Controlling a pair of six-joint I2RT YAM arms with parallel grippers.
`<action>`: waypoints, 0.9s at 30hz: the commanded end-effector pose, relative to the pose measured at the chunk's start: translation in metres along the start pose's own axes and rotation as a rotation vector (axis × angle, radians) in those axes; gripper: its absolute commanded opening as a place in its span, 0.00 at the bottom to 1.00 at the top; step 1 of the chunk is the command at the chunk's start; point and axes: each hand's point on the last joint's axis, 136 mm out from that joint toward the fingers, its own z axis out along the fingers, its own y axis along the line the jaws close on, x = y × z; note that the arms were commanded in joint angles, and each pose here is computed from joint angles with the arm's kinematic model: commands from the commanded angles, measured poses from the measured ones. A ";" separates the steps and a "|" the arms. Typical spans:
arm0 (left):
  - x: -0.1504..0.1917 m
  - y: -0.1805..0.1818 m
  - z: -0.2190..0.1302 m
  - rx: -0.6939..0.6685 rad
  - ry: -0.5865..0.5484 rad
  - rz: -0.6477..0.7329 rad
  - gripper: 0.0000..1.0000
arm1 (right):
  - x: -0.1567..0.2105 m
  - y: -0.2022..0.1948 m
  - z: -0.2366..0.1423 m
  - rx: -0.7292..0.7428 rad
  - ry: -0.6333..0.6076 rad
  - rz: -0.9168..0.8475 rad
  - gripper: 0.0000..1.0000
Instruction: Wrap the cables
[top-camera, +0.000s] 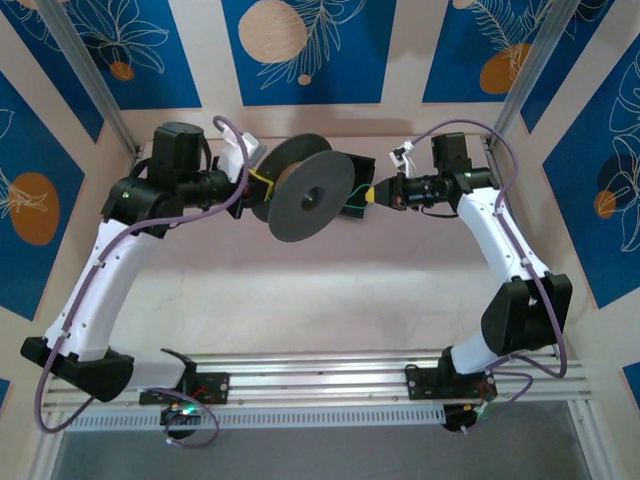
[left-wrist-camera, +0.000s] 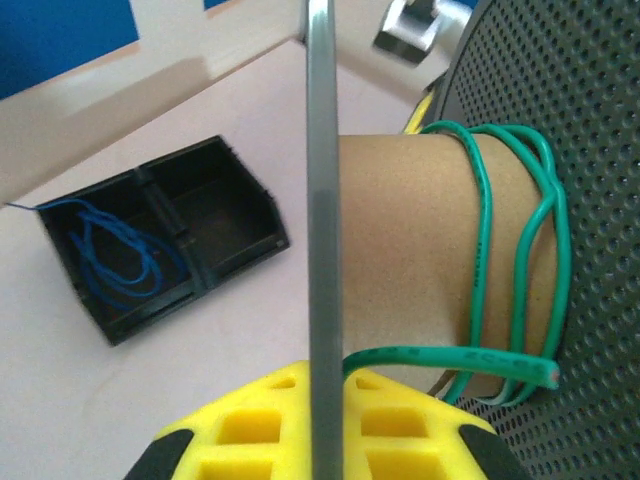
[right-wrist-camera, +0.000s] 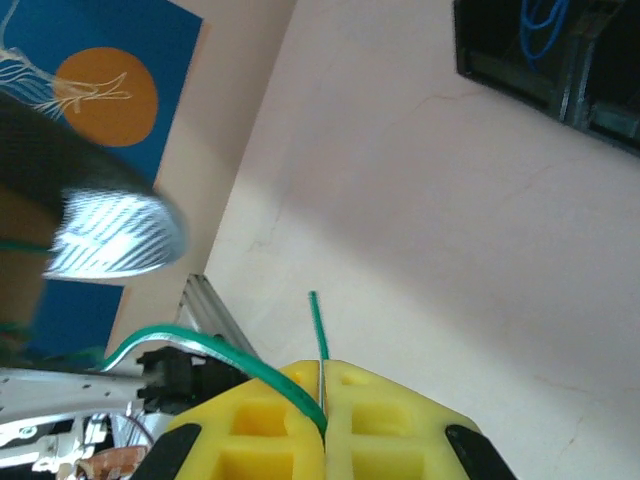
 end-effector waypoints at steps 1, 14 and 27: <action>-0.004 0.007 -0.013 -0.155 0.004 0.226 0.00 | 0.017 0.050 -0.021 -0.163 0.014 -0.059 0.00; 0.004 0.009 0.018 -0.304 0.043 0.497 0.00 | 0.040 0.132 -0.039 -0.658 0.189 -0.033 0.00; -0.009 0.010 0.035 -0.481 -0.055 0.689 0.00 | 0.045 0.154 -0.022 -0.688 0.319 0.016 0.00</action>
